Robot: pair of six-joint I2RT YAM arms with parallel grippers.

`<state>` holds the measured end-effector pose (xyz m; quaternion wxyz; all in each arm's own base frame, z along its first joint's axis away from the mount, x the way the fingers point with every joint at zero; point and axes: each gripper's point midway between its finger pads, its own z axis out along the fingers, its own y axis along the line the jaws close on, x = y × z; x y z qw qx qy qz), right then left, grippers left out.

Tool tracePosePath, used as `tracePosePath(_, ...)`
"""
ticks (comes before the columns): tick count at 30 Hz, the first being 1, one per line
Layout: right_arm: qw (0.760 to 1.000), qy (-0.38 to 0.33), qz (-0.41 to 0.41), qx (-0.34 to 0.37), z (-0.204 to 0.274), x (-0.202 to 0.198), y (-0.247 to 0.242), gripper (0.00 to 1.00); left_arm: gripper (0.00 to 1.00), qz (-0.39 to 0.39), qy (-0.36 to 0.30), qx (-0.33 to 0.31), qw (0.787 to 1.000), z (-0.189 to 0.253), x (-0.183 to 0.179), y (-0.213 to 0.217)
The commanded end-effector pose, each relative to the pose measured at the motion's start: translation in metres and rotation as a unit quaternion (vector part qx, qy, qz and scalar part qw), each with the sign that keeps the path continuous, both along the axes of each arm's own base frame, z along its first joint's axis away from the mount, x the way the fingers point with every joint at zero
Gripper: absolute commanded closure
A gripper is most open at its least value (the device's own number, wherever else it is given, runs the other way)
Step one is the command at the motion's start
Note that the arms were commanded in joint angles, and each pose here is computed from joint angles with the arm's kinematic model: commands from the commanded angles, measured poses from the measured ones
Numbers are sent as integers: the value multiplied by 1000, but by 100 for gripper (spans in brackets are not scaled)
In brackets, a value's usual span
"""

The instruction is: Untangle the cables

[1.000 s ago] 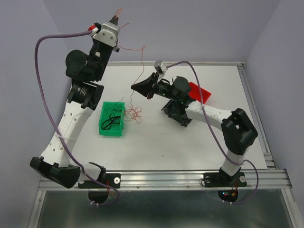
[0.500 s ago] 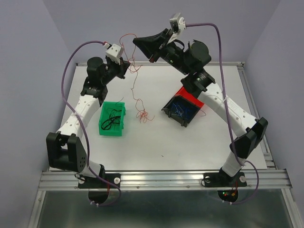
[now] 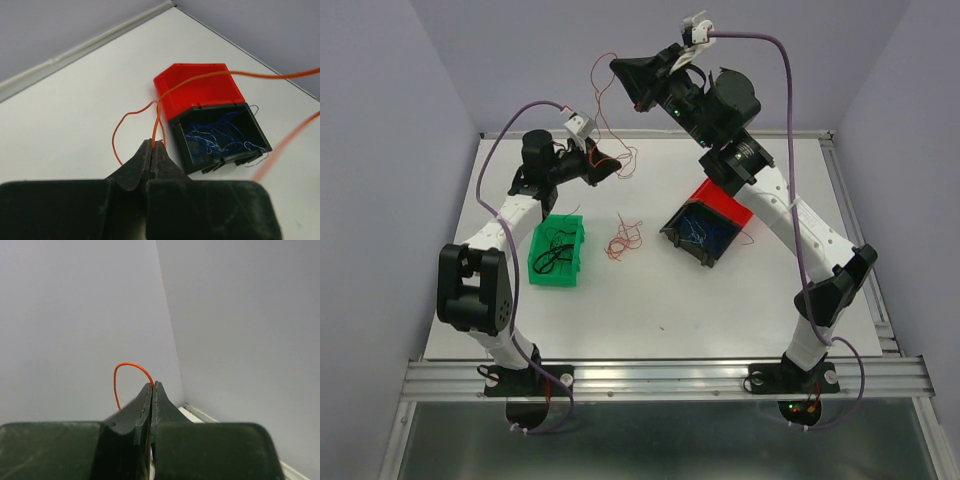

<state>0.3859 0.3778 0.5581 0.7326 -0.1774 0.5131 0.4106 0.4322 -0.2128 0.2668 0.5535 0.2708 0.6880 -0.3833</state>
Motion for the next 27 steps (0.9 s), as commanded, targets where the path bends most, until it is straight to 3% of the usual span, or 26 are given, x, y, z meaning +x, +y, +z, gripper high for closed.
tracePosePath(1, 997, -43, -13, 58, 60, -22, -25, 100, 96, -88, 1, -30, 996, 5, -25, -15)
tracePosePath(3, 997, -35, -44, 54, 54, -12, -32, 99, 88, -108, 5, -33, 994, 3, -31, -18)
tracePosePath(11, 990, -11, -141, 24, 27, 17, -50, 99, 83, -136, 12, -32, 990, -7, -41, -21)
tracePosePath(18, 978, 24, -206, 11, 15, 36, -85, 100, 90, -155, -19, -41, 987, 24, -37, -29)
tracePosePath(27, 959, 134, -249, 27, -57, 97, -178, 99, 96, -133, -67, -38, 988, 37, 33, -75)
